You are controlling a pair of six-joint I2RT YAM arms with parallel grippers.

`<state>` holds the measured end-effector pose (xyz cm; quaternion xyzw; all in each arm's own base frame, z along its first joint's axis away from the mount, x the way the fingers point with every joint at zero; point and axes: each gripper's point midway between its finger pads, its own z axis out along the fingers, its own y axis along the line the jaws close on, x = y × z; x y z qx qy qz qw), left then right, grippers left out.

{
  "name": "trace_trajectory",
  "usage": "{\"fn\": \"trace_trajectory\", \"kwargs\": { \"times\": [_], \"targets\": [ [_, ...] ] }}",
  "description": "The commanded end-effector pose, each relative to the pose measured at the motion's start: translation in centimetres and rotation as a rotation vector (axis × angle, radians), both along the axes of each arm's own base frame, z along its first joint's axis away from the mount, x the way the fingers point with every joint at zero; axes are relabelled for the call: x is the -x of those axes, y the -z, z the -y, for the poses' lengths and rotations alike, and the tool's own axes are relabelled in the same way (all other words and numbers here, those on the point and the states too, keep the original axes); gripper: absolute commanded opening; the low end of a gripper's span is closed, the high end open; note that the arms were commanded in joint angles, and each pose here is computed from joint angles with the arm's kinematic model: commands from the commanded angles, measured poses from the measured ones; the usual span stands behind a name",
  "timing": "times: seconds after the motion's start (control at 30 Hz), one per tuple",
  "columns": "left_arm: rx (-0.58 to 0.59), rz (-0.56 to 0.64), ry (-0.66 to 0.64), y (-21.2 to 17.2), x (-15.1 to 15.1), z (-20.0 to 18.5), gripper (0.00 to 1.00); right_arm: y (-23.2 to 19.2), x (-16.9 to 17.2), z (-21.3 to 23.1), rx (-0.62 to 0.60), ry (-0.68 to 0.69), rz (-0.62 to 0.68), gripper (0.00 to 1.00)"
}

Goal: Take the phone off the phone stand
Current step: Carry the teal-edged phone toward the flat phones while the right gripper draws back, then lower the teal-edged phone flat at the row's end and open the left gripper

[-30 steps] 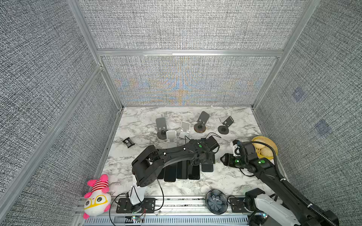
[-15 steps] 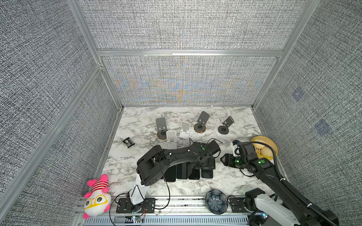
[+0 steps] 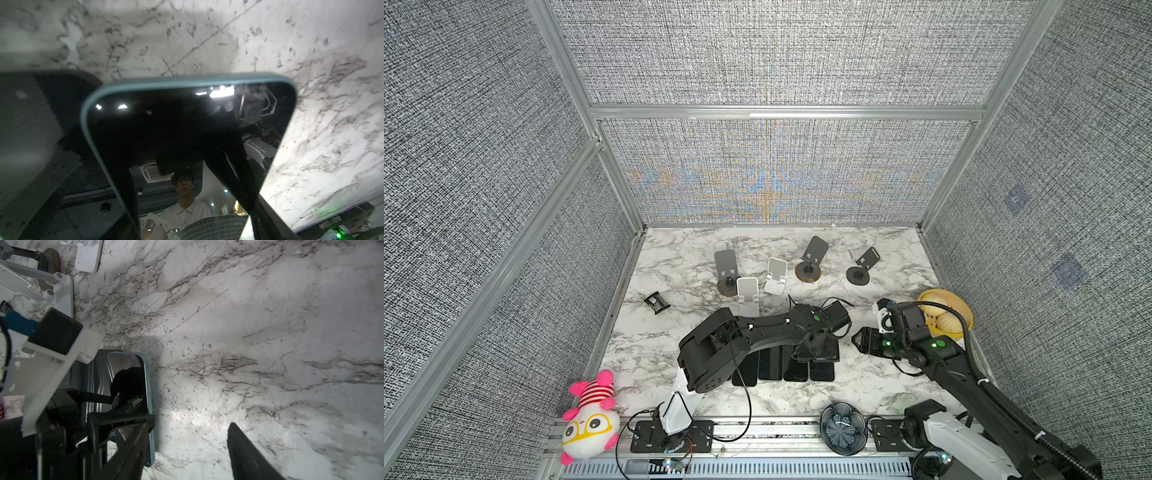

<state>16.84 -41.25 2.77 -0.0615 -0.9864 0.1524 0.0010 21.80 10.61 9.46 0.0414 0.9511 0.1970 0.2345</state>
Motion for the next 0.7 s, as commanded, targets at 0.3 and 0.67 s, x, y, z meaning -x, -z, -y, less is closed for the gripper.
{"fn": "trace_trajectory", "kwargs": {
  "times": [0.3, 0.67],
  "targets": [
    [-0.001, -0.005, 0.004, 0.66, 0.03, 0.27, 0.7, 0.31, 0.24, 0.12, 0.008, -0.003, -0.01, 0.63],
    [0.002, 0.0, 0.016, 0.53, -0.01, 0.41, 0.83, 0.4, 0.4, 0.15, 0.008, -0.004, -0.013, 0.63]
  ]
}}
